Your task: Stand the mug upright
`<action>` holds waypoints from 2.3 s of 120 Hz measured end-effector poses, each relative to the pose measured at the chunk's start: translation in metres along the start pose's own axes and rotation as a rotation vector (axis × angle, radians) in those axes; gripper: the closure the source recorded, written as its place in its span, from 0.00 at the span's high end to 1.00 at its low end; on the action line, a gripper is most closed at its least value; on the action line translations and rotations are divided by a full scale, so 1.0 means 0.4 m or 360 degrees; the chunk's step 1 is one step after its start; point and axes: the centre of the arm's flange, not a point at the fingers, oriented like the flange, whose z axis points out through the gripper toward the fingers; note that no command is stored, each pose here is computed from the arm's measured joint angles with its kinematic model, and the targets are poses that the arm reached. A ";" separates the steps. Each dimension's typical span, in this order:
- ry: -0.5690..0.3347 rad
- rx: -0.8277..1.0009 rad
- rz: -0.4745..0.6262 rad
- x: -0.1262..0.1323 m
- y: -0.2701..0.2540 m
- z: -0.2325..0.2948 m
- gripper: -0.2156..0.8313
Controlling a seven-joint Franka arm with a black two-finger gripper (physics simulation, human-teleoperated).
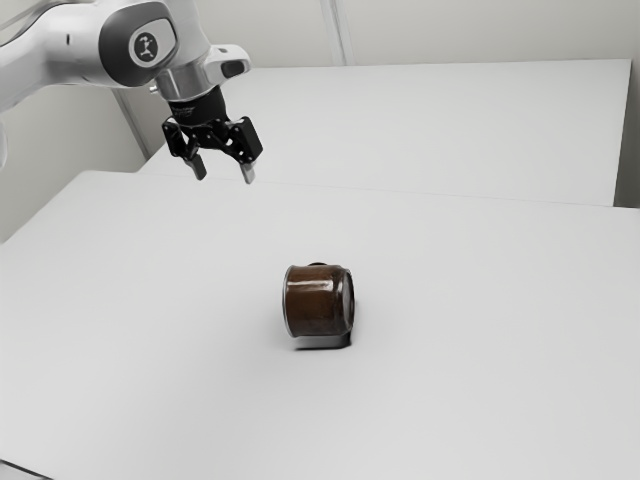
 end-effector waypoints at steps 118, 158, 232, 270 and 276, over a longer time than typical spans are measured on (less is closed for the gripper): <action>-0.0114 -0.0594 -0.0117 -0.079 -0.011 0.399 0.79; -0.0009 -0.0959 -0.0202 -0.095 -0.048 0.496 0.79; 0.0209 -0.1286 -0.0093 -0.082 -0.059 0.626 0.79; 0.0373 -0.1436 -0.0066 -0.073 -0.082 0.657 0.79; 0.0399 -0.1472 -0.0063 -0.073 -0.081 0.660 0.79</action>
